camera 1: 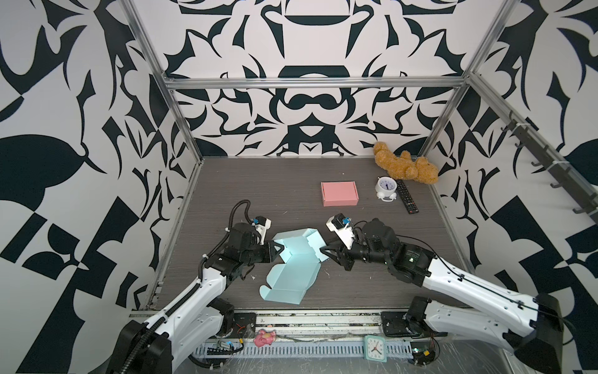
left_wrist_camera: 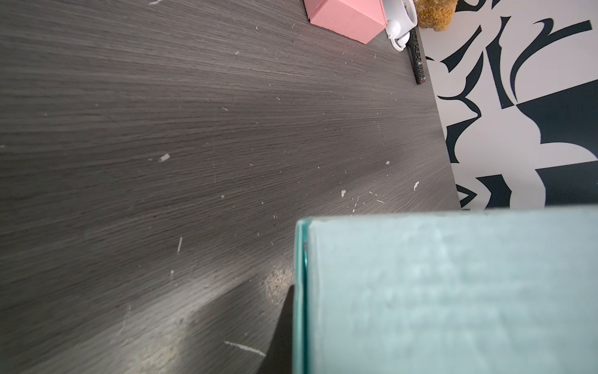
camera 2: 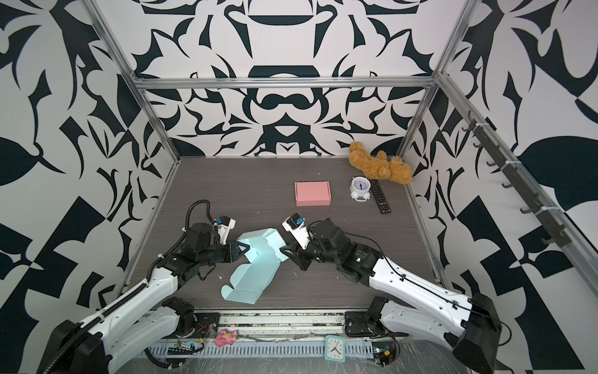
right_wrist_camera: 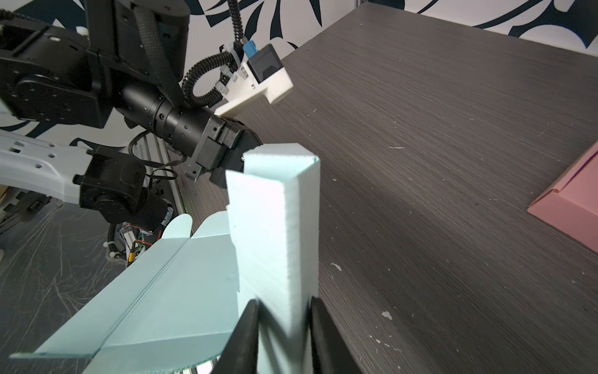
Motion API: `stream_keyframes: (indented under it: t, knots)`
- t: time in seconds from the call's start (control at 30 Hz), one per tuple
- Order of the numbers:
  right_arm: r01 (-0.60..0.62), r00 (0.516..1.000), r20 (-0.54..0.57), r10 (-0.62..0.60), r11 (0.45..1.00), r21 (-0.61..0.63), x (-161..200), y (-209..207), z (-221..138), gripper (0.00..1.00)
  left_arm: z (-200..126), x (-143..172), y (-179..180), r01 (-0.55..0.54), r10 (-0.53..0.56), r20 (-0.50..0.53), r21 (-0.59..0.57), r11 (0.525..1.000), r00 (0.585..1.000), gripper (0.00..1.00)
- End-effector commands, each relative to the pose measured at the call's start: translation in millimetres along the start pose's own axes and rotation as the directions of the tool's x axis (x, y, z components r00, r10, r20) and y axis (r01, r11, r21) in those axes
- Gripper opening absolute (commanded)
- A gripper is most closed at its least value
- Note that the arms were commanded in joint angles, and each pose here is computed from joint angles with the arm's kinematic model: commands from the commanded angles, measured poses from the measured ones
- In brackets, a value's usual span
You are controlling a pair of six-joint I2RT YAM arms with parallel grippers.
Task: Assemble paper box
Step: Fold the bottom flaps of a flat cardboard box at the center of the table.
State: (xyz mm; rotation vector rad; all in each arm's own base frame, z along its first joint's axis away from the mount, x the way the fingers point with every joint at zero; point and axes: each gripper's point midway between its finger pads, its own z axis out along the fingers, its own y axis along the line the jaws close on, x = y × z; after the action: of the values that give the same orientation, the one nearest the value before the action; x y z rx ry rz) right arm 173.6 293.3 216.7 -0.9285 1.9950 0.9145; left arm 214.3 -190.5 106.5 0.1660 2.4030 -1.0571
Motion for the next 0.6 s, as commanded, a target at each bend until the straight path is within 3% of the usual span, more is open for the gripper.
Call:
stream_keyframes:
  t: [0.0, 0.57]
  knots:
    - [0.007, 0.999, 0.048, -0.009, 0.999, 0.035, -23.0, -2.1, -4.4, 0.28, -1.8, -15.5, -12.3, -0.036, 0.035, 0.033, 0.035, 0.999, 0.999, 0.05]
    - [-0.047, 0.998, -0.039, 0.051, 0.995, 0.089, -10.6, -11.1, 19.6, 0.2, 10.0, -9.6, 9.4, 0.039, -0.039, 0.032, -0.026, 0.999, 0.999, 0.04]
